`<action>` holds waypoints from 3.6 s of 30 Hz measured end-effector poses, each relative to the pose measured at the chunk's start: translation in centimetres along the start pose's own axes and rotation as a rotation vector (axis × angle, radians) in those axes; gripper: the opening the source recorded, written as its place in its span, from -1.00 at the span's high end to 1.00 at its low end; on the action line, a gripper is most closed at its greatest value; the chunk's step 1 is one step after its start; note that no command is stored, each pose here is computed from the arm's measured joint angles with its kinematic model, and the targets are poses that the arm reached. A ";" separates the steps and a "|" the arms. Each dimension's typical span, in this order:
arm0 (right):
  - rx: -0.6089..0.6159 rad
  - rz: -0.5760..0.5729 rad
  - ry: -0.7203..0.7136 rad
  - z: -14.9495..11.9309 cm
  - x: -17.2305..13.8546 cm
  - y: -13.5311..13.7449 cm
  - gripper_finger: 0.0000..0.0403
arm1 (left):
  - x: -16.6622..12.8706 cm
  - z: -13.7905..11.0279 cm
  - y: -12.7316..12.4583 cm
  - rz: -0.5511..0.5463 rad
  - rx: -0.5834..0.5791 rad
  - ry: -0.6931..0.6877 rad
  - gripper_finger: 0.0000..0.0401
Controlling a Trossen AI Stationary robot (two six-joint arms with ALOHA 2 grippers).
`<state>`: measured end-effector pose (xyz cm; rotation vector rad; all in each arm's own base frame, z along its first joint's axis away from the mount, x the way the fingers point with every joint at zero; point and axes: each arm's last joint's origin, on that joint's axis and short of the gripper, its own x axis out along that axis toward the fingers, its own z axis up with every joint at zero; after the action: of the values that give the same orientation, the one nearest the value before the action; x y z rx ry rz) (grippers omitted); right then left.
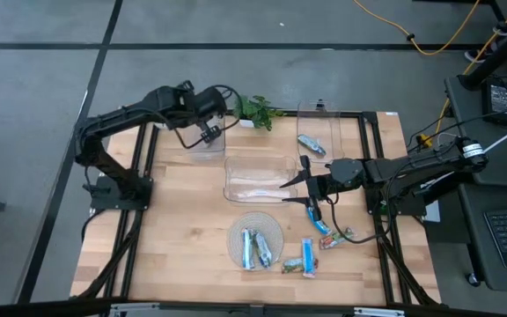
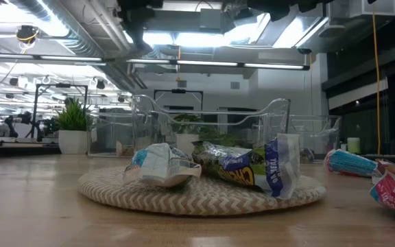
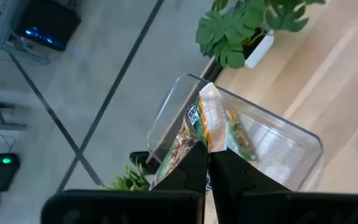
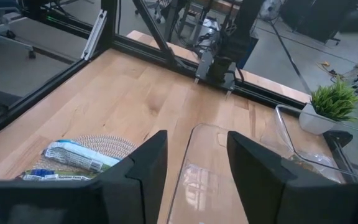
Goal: Pick and place Granola Bars by type
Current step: Put the orange granola bar into the top left transparent bin
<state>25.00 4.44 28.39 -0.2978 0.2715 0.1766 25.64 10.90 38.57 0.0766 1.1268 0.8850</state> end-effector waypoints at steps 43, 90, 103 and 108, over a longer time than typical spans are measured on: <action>-0.003 0.005 0.018 -0.2 0.0 0.0 0.16 | 19.2 -5.9 -2.1 -0.315 0.017 0.145 0.94; 0.002 0.016 0.060 -0.6 0.0 0.2 0.16 | 1.9 -5.8 -3.1 -0.497 0.145 -0.250 0.50; 0.054 0.022 0.092 -0.9 -0.1 0.2 0.16 | -8.9 -11.9 -8.3 -0.654 0.234 -0.458 0.50; 0.076 0.023 0.100 -1.0 -0.1 0.3 0.16 | -9.7 -14.3 -11.0 -0.724 0.351 -0.442 0.50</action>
<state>24.66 4.38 27.46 -0.2288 0.3801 0.1737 19.07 -8.00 33.98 0.1340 0.7869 0.0110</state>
